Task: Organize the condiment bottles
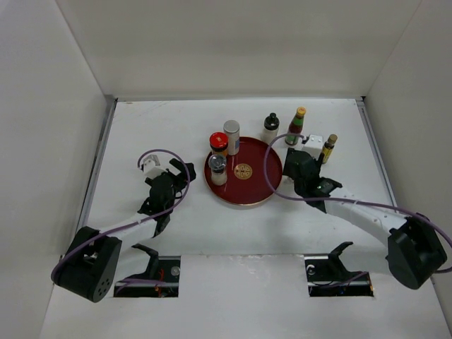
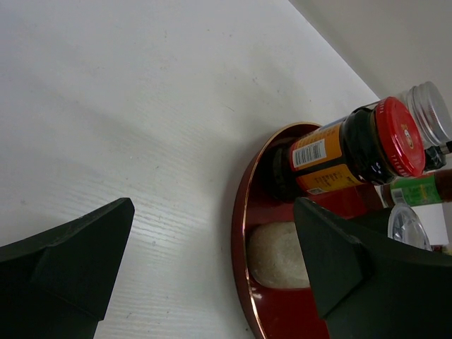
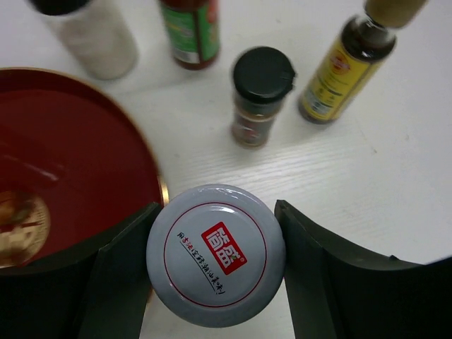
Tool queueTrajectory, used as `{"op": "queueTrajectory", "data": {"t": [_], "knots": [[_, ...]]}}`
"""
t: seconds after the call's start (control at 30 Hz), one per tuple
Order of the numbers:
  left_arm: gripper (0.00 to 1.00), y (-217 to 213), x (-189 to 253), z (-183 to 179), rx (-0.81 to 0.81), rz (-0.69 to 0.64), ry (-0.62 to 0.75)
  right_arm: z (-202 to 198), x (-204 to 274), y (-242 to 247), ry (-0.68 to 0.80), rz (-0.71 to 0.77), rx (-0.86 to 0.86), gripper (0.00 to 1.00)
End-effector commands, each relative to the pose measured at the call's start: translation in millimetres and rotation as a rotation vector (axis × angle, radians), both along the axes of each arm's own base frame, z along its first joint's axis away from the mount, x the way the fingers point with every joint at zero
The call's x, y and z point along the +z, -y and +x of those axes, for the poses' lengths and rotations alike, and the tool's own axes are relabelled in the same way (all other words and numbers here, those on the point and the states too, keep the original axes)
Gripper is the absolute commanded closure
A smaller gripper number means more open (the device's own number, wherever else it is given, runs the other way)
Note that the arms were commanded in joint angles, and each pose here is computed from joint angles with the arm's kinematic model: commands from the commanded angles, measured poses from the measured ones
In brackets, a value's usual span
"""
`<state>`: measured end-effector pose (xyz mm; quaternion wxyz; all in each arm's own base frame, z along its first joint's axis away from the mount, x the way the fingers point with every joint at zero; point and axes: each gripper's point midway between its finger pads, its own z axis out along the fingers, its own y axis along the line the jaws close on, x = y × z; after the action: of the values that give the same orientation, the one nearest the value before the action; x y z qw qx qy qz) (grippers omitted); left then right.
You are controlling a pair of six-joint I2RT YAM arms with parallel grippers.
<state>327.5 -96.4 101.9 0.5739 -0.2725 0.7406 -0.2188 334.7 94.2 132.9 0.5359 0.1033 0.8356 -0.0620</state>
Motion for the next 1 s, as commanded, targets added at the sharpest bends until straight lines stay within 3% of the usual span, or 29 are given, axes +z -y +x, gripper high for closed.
{"op": "queueTrajectory", "data": {"t": [0.0, 0.17, 0.4, 0.67, 0.73, 0.87, 0.97], "knots": [[0.0, 4, 16, 6, -0.005, -0.034, 0.053, 16, 71, -40, 0.196, 0.085, 0.067, 0.47], [0.0, 0, 18, 6, 0.002, -0.037, 0.06, 25, 75, -134, 0.199, 0.176, 0.291, 0.47], [0.0, -2, 17, 6, 0.007, -0.034, 0.059, 2, 58, -232, 0.134, 0.241, 0.507, 0.45], [0.0, -1, 18, 6, 0.004, -0.035, 0.06, -16, 22, -271, 0.061, 0.229, 0.579, 0.42], [0.0, 1, 17, 6, 0.0, -0.034, 0.057, -17, 17, -269, 0.057, 0.221, 0.573, 0.35], [0.0, -1, 19, 6, 0.004, -0.036, 0.063, -21, 24, -266, 0.061, 0.223, 0.587, 0.1], [0.0, -1, 18, 5, 0.006, -0.035, 0.064, -23, 51, -249, 0.113, 0.224, 0.586, 0.03]]}}
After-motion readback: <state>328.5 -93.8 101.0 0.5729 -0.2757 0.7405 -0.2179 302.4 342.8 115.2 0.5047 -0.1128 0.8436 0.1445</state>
